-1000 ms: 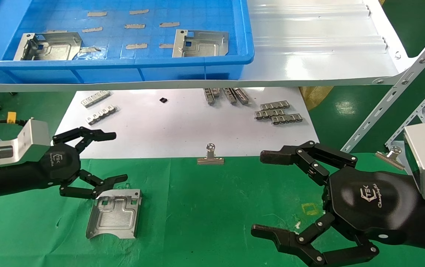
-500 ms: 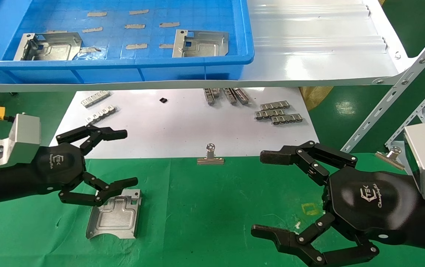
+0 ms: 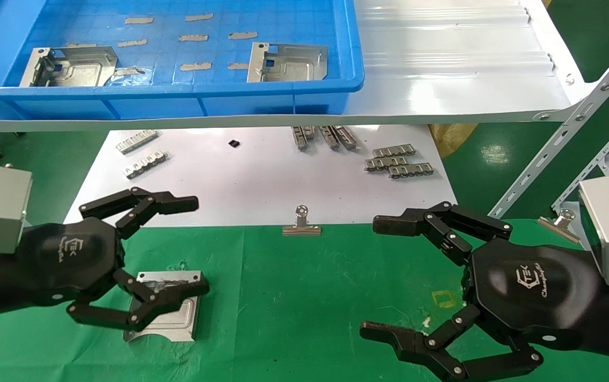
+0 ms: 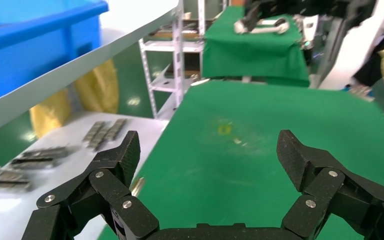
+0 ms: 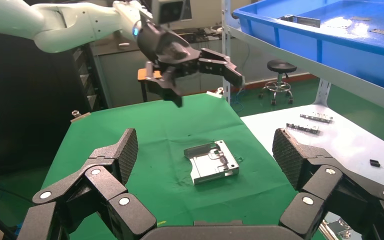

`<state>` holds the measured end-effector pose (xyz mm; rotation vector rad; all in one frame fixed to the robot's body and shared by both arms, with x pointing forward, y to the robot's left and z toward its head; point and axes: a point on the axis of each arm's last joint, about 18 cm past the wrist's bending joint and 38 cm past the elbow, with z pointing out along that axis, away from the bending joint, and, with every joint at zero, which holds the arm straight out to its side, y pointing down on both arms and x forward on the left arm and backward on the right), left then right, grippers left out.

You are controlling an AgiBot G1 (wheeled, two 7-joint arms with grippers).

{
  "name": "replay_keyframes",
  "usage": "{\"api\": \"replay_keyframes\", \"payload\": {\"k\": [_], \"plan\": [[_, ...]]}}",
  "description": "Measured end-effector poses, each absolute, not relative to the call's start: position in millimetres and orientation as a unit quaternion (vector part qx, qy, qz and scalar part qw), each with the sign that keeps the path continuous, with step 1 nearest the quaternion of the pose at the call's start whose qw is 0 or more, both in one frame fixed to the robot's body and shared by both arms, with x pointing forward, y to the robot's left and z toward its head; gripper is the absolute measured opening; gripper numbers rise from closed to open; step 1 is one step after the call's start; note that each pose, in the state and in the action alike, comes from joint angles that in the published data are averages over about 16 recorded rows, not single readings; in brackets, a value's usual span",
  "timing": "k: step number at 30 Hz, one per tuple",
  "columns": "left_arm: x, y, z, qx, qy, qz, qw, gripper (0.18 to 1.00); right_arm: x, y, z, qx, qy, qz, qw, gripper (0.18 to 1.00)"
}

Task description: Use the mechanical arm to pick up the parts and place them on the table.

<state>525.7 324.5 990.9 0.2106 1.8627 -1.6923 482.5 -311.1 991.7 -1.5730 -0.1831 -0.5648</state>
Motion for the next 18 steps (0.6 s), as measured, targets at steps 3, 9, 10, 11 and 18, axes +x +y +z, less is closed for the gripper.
{"api": "replay_keyframes", "payload": {"k": [3,9,10,11,18], "plan": [[514,319,992,0.085,0.702,-0.645,0.290,1.001,482,-311,992,-0.697,-0.081,-0.250,0.667,1.001],[492,308,992,0.095,0.703,-0.654,0.264,1.001,483,-311,992,-0.697,-0.081,-0.250,0.667,1.001],[489,306,992,0.097,0.703,-0.655,0.260,1.001,483,-311,992,-0.697,-0.081,-0.250,0.667,1.001],[486,305,992,0.099,0.703,-0.655,0.257,1.001,483,-311,992,-0.697,-0.081,-0.250,0.667,1.001],[471,298,992,0.106,0.705,-0.659,0.241,1.001,483,-311,992,-0.697,-0.081,-0.250,0.667,1.001]]}}
